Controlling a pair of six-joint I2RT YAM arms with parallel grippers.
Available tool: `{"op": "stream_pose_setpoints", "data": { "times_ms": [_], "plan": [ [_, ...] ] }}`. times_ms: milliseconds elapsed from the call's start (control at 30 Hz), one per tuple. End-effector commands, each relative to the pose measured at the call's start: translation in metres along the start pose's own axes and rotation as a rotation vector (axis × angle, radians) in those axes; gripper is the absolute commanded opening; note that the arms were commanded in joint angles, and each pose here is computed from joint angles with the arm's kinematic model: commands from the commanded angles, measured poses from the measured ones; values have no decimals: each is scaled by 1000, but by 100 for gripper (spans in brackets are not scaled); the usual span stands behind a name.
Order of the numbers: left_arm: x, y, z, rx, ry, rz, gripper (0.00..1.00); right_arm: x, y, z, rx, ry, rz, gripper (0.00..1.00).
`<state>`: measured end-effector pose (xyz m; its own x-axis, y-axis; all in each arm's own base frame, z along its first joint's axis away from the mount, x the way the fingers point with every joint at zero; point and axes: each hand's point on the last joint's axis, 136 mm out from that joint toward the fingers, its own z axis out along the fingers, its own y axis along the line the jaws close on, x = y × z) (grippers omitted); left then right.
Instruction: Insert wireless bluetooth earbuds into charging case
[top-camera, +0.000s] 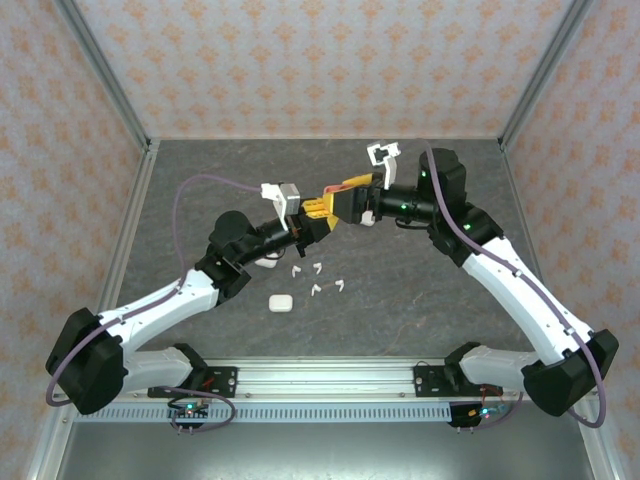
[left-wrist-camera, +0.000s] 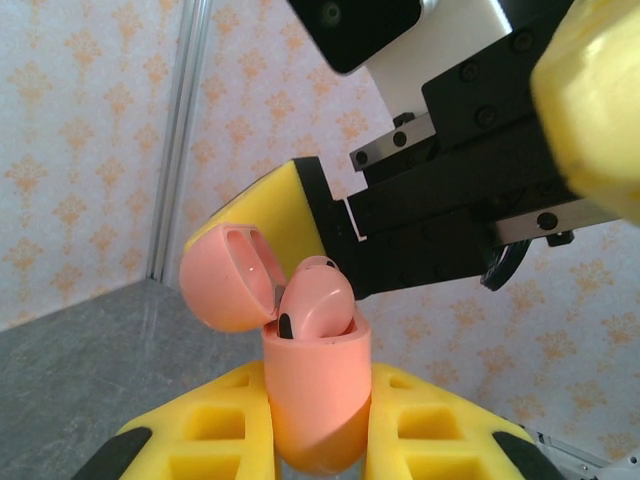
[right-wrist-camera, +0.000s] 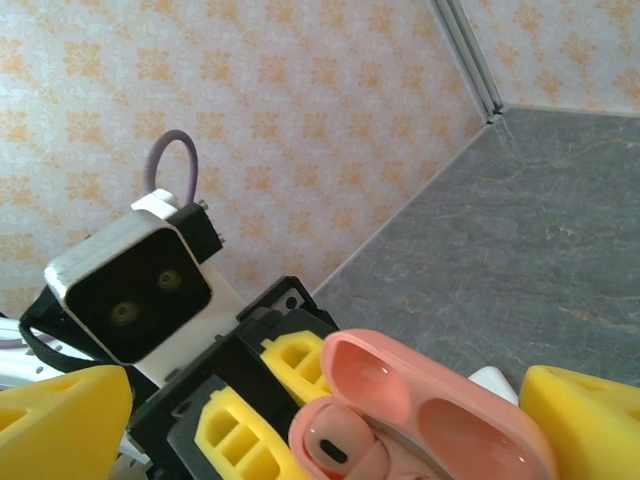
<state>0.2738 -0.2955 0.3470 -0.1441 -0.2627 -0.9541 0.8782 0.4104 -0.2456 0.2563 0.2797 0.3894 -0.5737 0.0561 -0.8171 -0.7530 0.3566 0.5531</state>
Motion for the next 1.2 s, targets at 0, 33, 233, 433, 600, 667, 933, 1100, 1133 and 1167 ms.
{"op": "stream_pose_setpoints", "data": {
  "times_ms": [0, 33, 233, 433, 600, 667, 933, 1100, 1133, 1167],
  "plan": [
    [-18, -9, 3, 30, -43, 33, 0, -12, 23, -12, -58, -51, -72, 100],
    [-17, -9, 3, 27, -40, 32, 0, -12, 24, -14, -55, -52, -80, 100],
    [-17, -8, 2, 24, -40, 36, 0, -8, 28, -24, -29, -49, -96, 99],
    [-17, -8, 1, 21, -39, 37, 0, 0, 16, -29, 42, -40, -86, 99],
    [-13, -4, 0, -2, -24, 40, 0, -8, -45, -54, 445, -99, -57, 99],
    [-10, 0, -1, -28, -11, 45, 0, -9, -70, -74, 632, -120, -55, 100],
    [31, 43, -6, -242, 141, 45, 0, 5, -108, -128, 951, -213, -10, 99],
    [68, 74, -1, -333, 268, -19, 0, 14, -114, -151, 1031, -246, 0, 99],
    [76, 82, 2, -347, 302, -38, 0, 15, -115, -153, 1039, -253, 5, 99],
    [83, 88, 5, -361, 331, -58, 0, 16, -115, -155, 1044, -254, 7, 99]
  ]
}}
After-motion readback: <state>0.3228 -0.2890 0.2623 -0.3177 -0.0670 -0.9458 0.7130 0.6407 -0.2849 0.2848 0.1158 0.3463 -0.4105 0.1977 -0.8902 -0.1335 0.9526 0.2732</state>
